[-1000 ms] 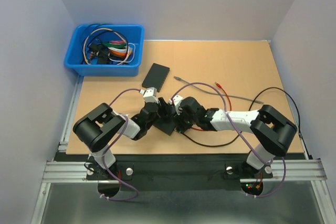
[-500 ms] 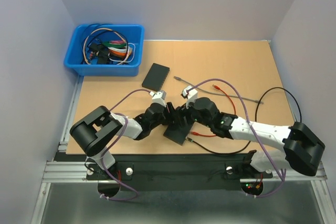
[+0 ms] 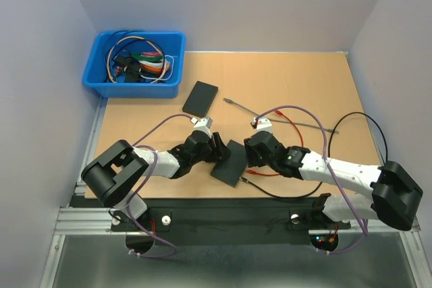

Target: Insert the plug into the switch port

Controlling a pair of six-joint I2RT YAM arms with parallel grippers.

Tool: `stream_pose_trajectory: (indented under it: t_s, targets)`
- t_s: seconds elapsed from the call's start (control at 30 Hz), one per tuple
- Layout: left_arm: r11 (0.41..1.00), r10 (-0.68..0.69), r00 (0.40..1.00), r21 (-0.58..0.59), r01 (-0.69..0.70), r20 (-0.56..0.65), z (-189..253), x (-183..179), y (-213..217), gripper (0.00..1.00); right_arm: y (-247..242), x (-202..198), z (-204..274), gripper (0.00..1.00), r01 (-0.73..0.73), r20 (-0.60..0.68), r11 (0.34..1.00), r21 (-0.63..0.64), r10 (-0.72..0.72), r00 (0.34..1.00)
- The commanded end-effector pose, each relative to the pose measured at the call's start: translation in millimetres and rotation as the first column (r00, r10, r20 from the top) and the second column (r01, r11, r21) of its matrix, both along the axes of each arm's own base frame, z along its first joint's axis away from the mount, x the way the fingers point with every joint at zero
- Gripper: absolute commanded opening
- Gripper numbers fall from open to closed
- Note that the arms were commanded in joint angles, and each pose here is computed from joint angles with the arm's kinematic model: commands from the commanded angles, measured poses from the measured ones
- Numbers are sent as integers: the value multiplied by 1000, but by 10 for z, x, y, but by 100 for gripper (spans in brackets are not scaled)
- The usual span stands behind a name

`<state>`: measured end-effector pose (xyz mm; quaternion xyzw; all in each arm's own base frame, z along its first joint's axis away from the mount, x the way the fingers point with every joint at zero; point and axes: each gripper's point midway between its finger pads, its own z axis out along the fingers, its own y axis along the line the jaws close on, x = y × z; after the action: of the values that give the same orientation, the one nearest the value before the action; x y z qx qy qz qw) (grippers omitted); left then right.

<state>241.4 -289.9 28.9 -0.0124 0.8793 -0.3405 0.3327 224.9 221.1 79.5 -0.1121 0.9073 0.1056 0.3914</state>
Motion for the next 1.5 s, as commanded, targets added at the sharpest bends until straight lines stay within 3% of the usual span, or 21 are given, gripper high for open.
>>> stream_pose_trajectory:
  t_s: [0.0, 0.07, 0.2, 0.5, 0.73, 0.83, 0.9, 1.13, 1.3, 1.47]
  targets:
    - [972, 17, 981, 232, 29, -193, -611, -430, 526, 58, -7, -73, -85, 56, 51, -84, 999, -5, -51, 995]
    - [973, 22, 981, 228, 22, -190, -581, -419, 535, 58, 17, -52, -176, 49, 59, -105, 998, -31, -62, 993]
    - [974, 30, 982, 225, 13, -186, -522, -403, 570, 59, 256, -22, -285, 47, 3, -148, 1000, -9, -4, 989]
    - [983, 15, 979, 180, 22, -201, -449, -337, 631, 62, 1138, 71, -289, 46, -97, -220, 965, 244, 153, 964]
    - [980, 4, 980, 195, 36, -197, -384, 27, 633, 62, 1806, 289, -205, 43, -173, -232, 921, 349, 264, 936]
    - [980, 8, 979, 196, 33, -202, -377, 184, 701, 62, 1917, 380, -244, 42, -199, -217, 920, 338, 282, 935]
    - [978, 20, 979, 209, 23, -202, -384, 247, 770, 61, 1866, 428, -194, 43, -201, -186, 928, 315, 268, 945]
    - [980, 39, 980, 197, 0, -194, -366, 207, 842, 61, 1070, 505, 70, 68, -81, -55, 992, 96, 86, 995]
    - [982, 51, 982, 188, -16, -182, -338, 186, 864, 61, 516, 299, 52, 84, -10, -64, 1000, -16, 9, 998]
    - [983, 60, 984, 184, -28, -168, -300, 193, 876, 61, 250, 93, -10, 86, 49, -120, 998, -36, -53, 991]
